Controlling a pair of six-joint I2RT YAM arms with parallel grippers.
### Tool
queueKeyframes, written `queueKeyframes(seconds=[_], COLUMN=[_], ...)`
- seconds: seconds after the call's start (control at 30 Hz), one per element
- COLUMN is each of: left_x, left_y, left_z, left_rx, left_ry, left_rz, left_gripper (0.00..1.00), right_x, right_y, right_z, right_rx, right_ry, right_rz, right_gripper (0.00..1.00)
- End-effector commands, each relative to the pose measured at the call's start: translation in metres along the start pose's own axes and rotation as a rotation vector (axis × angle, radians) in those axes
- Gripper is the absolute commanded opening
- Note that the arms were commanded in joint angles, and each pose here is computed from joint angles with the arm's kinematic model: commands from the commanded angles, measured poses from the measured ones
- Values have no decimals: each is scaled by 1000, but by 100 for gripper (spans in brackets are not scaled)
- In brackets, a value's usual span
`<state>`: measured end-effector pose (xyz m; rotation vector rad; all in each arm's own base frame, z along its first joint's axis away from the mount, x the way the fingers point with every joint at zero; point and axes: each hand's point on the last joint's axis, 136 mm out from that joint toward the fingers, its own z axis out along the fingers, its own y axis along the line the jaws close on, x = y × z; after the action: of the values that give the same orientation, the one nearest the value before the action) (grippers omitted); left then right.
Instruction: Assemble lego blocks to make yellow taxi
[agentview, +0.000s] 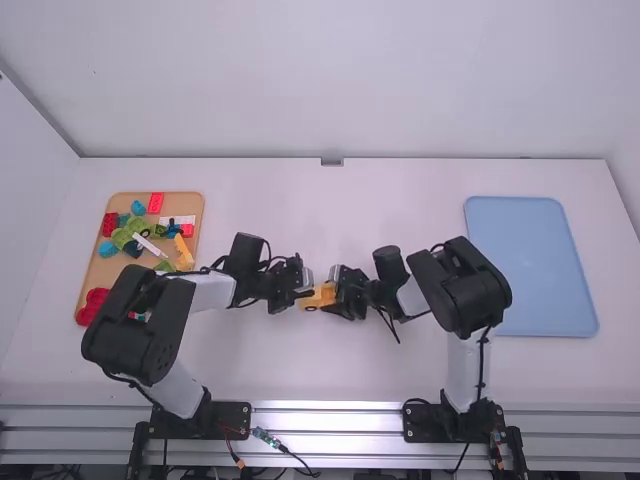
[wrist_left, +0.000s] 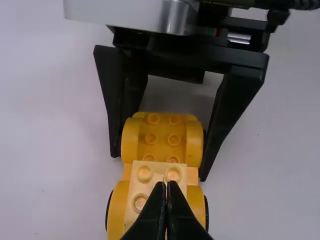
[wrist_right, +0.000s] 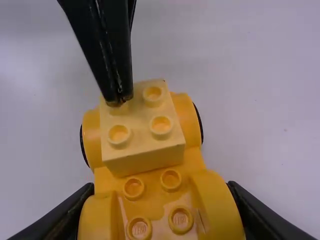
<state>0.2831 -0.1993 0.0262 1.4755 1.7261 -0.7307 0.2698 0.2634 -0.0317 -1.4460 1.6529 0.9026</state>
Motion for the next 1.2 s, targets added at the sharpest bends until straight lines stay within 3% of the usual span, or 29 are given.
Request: queueKeyframes(seconds=[0.0,0.67,1.17], left_x=[12,52,76], left_y=[-5,-8,4], left_z=[2,10,1], left_rx=[2,-7,-83], left_ry=[38,174,342], left_rz=[-45,-154,-262], left_gripper=[2,2,2], right_x=[23,23,24], right_y=[9,9,8], right_z=[1,1,1], right_rx=[3,4,10], right_ry=[70,70,75], right_rz=[85,86,86], right_gripper=[62,62,62])
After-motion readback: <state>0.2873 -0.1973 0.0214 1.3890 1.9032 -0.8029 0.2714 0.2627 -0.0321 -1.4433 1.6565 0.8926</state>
